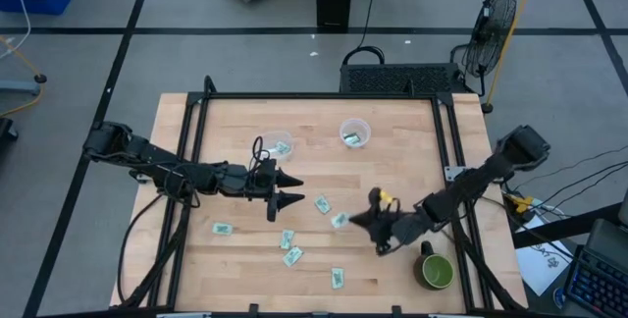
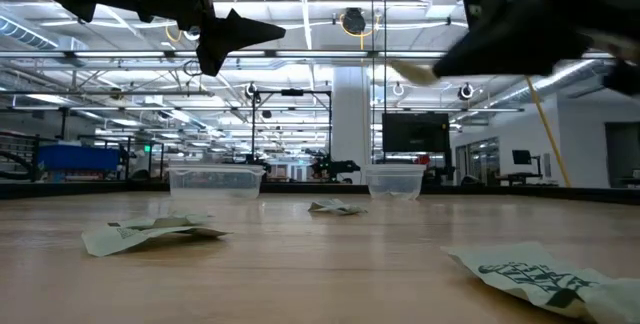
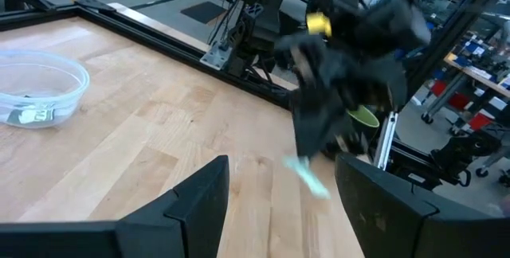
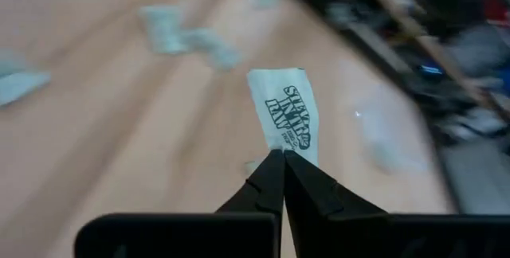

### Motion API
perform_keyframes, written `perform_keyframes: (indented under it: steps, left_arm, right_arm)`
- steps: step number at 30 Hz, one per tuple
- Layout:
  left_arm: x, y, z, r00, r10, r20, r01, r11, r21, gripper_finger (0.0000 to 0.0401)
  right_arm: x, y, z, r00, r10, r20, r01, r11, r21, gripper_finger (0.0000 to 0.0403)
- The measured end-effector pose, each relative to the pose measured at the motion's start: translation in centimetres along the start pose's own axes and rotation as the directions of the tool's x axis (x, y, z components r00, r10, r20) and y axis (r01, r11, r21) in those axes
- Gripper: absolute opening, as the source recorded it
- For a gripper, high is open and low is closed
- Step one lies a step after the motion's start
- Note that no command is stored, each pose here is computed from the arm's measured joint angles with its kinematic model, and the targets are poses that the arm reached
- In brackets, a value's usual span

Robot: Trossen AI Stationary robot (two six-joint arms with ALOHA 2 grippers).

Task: Pick and place Stevia / Truvia into bins
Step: Put the stevia packet into the right transparent container

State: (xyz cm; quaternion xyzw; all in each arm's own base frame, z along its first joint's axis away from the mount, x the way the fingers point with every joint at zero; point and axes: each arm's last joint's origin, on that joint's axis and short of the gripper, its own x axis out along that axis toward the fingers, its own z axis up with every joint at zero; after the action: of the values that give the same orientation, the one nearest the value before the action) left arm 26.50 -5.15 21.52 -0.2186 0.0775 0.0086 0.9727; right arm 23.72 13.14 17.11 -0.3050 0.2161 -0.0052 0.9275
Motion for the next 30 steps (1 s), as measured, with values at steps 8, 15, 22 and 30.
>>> perform_keyframes:
  steps: [8, 15, 22, 30]
  left_arm:
    - [0.0, 0.0, 0.0, 1.000, 0.000, 0.000, 0.000, 1.000, 0.000, 0.0234]
    - [0.0, 0.0, 0.0, 1.000, 0.000, -0.001, 0.000, 1.000, -0.001, 0.0234]
    - [0.0, 0.0, 0.0, 1.000, -0.001, -0.002, 0.001, 1.000, 0.005, 0.0234]
    - [0.0, 0.0, 0.0, 1.000, -0.001, -0.001, 0.001, 1.000, 0.003, 0.0235]
  right_arm:
    - [0.3, -5.8, -0.1, 0.978, -0.204, -0.037, 0.208, 0.967, 0.150, 0.0001]
    - [2.1, -10.7, -3.1, 0.954, -0.252, -0.162, 0.288, 0.919, 0.268, 0.0000]
    - [3.0, -15.3, -6.7, 0.914, -0.291, -0.282, 0.392, 0.810, 0.436, 0.0000]
    - [3.0, -17.7, -8.9, 0.888, -0.305, -0.344, 0.456, 0.679, 0.575, 0.0000]
